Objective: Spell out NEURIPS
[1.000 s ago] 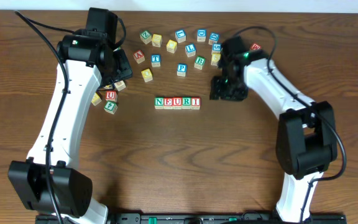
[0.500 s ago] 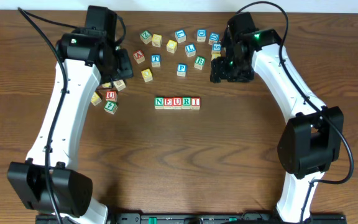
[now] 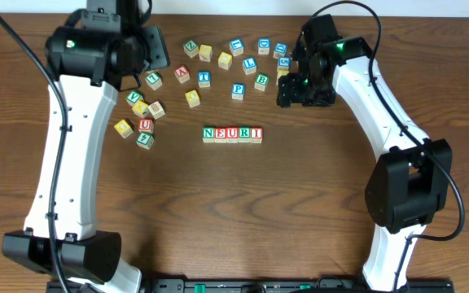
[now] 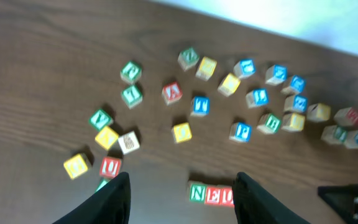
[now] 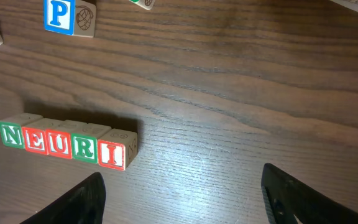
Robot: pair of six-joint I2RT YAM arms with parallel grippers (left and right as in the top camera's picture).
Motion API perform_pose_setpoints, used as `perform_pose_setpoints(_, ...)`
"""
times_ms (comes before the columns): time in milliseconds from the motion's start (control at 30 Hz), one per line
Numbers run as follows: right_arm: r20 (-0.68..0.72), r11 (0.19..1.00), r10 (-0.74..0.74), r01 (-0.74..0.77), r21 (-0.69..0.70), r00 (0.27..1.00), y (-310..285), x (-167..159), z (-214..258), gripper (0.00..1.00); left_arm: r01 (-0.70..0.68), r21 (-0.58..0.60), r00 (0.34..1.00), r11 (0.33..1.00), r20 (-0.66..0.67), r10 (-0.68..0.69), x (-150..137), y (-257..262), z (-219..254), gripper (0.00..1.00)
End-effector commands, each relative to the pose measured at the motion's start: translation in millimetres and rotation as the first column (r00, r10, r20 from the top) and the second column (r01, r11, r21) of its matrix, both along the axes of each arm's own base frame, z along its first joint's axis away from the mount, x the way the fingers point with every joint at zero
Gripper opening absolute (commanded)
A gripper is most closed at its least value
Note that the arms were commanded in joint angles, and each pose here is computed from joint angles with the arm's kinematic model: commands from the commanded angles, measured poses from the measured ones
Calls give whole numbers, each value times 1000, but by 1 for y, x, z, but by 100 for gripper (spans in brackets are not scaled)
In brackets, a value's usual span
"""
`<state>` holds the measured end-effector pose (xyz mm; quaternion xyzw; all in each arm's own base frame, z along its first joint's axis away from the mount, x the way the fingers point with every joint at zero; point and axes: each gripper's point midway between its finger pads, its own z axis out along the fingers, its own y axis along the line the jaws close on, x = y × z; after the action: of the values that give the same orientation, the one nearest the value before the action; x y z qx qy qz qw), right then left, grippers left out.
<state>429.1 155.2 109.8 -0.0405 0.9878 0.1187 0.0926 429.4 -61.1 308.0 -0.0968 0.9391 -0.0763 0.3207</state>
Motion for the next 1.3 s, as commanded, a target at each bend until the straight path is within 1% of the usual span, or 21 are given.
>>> perform_pose_setpoints(0,21,1000,7,-7,-2,1000,-3,5,6,76,15,17,1000,1000,27,-15,11,1,7,52)
perform_pose_setpoints(367,-6,1000,9,-9,-10,1000,-4,-1,4,77,24,31,1000,999,-8,-24,17,0,-7,52)
perform_pose_setpoints(533,-22,999,1,-2,-45,1000,-11,-5,2,80,25,33,999,999,-26,-24,13,1,-9,52)
perform_pose_setpoints(600,-25,998,-4,2,-69,1000,-15,-6,1,84,25,34,999,999,-32,-24,12,1,-11,52)
perform_pose_setpoints(700,-26,997,-5,3,-76,1000,-17,-7,1,85,25,34,999,999,-35,-24,12,1,-11,52)
perform_pose_setpoints(1267,21,998,-9,10,-58,1000,-13,5,4,89,25,36,999,999,-49,-24,9,2,-13,52)
